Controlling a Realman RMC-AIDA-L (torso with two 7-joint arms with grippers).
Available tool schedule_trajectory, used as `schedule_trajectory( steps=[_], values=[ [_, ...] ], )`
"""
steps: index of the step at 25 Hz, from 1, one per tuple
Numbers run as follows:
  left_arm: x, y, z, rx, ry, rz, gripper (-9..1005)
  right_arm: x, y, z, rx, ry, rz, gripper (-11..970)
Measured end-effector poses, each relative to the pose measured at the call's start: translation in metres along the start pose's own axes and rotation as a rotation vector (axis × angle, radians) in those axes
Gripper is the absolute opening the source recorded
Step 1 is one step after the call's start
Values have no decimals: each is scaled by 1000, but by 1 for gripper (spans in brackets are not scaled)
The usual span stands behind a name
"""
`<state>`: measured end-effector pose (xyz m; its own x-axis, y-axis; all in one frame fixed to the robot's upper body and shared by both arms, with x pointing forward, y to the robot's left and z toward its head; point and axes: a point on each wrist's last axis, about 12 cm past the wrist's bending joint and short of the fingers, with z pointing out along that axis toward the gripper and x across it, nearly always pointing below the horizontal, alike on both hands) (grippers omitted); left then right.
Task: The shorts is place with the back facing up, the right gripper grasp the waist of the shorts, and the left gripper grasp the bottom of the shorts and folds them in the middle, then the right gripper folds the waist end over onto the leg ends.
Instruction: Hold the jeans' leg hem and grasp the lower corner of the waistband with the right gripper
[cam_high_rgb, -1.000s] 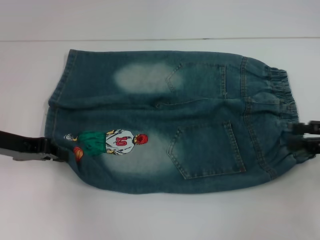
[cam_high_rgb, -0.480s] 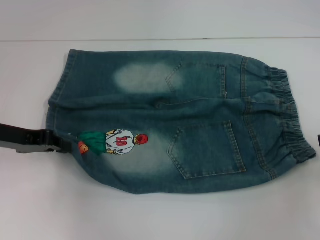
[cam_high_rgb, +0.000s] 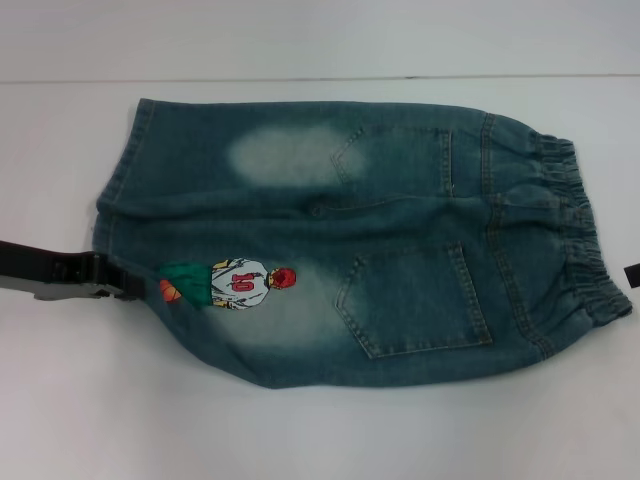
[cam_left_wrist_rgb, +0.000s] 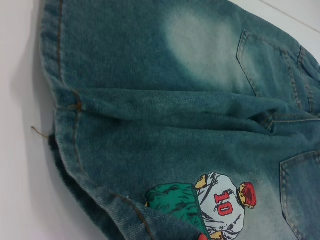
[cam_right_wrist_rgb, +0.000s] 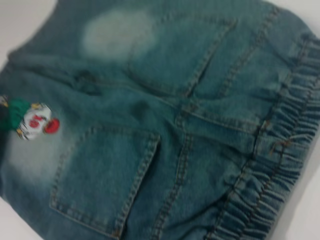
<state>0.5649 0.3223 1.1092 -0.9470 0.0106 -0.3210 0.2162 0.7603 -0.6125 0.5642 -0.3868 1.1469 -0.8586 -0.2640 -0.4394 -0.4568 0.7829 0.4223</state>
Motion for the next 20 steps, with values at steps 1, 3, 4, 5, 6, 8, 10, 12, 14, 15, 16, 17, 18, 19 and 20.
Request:
schedule_trajectory(
  steps=[1, 3, 4, 5, 6, 8, 10, 12, 14, 15, 16, 17, 18, 19, 20],
  values=[
    [0, 0, 0, 0, 0, 0, 45, -3, 2, 2, 8, 24, -4, 912],
    [0, 0, 0, 1, 0, -1, 45, -9, 6, 6, 16, 68, -16, 912],
    [0, 0, 0, 1, 0, -1, 45, -10, 7, 8, 20, 84, -21, 912],
    [0, 0, 0, 1, 0, -1, 45, -12, 9, 12, 24, 109, -32, 912],
    [0, 0, 0, 1, 0, -1, 45, -14, 11, 14, 26, 124, -39, 911],
    [0, 0, 0, 0, -1, -2, 45, -17, 14, 18, 28, 148, -52, 911],
    [1, 2, -1, -5, -3, -4, 45, -20, 17, 21, 35, 176, -60, 911],
    [1, 3, -2, -7, -5, -6, 45, -21, 19, 26, 47, 216, -74, 911],
    [1, 3, -2, -8, -5, -7, 45, -21, 23, 32, 57, 260, -93, 912],
    [1, 3, -2, -7, -5, -8, 45, -22, 25, 35, 64, 283, -104, 912],
    [2, 3, -2, -8, -4, -8, 45, -22, 26, 37, 67, 297, -110, 912],
    [2, 3, -2, -7, -4, -8, 45, -23, 28, 40, 71, 310, -117, 912],
    [2, 3, -2, -7, -4, -9, 45, -24, 29, 42, 72, 317, -123, 912],
    [2, 3, -2, -7, -4, -9, 45, -25, 31, 43, 74, 322, -129, 912],
    [1, 3, -2, -7, -4, -8, 45, -26, 32, 45, 74, 326, -135, 912]
  ],
)
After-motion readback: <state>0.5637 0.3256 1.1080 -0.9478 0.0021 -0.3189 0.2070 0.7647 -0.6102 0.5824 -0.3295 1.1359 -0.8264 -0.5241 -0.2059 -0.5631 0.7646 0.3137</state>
